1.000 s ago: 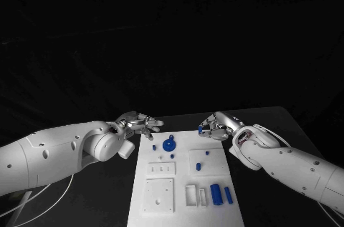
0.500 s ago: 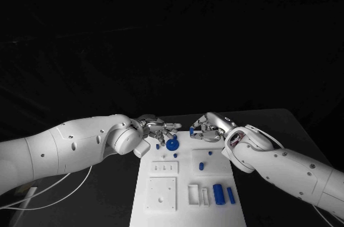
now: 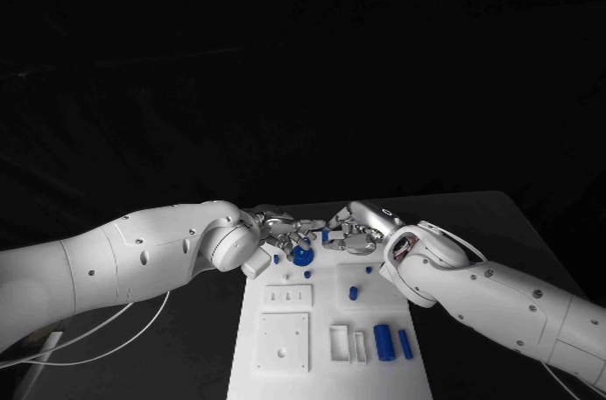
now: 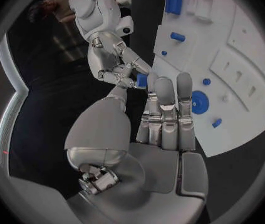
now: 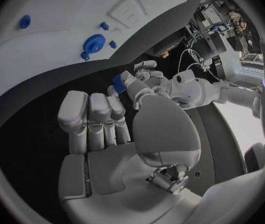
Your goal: Assemble the parts on the task board
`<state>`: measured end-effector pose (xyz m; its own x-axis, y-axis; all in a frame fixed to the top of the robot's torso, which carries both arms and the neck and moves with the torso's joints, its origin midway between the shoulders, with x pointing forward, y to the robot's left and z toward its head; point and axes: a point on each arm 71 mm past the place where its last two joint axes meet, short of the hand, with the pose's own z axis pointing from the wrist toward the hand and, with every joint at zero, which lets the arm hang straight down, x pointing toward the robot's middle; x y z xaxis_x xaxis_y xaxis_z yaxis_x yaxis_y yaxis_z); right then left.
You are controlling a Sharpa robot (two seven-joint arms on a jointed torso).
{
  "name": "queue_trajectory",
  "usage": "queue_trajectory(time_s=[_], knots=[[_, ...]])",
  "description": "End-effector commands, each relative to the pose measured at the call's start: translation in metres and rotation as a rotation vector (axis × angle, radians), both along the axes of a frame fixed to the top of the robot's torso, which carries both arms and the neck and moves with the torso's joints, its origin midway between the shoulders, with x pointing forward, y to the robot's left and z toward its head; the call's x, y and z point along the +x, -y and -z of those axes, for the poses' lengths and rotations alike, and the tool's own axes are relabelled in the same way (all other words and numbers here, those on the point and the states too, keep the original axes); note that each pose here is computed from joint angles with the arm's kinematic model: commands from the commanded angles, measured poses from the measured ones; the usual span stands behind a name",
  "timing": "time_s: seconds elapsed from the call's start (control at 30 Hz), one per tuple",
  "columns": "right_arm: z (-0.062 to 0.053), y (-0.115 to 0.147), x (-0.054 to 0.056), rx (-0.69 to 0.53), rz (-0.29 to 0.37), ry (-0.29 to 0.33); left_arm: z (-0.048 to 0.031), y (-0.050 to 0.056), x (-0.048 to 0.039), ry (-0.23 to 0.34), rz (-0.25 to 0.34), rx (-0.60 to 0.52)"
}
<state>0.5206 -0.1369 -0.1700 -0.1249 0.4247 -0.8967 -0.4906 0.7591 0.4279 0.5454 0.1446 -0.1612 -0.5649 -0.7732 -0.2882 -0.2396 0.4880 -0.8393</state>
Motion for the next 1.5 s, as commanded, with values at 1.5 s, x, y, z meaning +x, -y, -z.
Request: queue_trajectory(time_s=[1.5], knots=[[0.005, -0.013, -0.005, -0.044, -0.048, -0.024, -0.0006, 0.018, -0.0028, 0.016, 0.085, 0.053]])
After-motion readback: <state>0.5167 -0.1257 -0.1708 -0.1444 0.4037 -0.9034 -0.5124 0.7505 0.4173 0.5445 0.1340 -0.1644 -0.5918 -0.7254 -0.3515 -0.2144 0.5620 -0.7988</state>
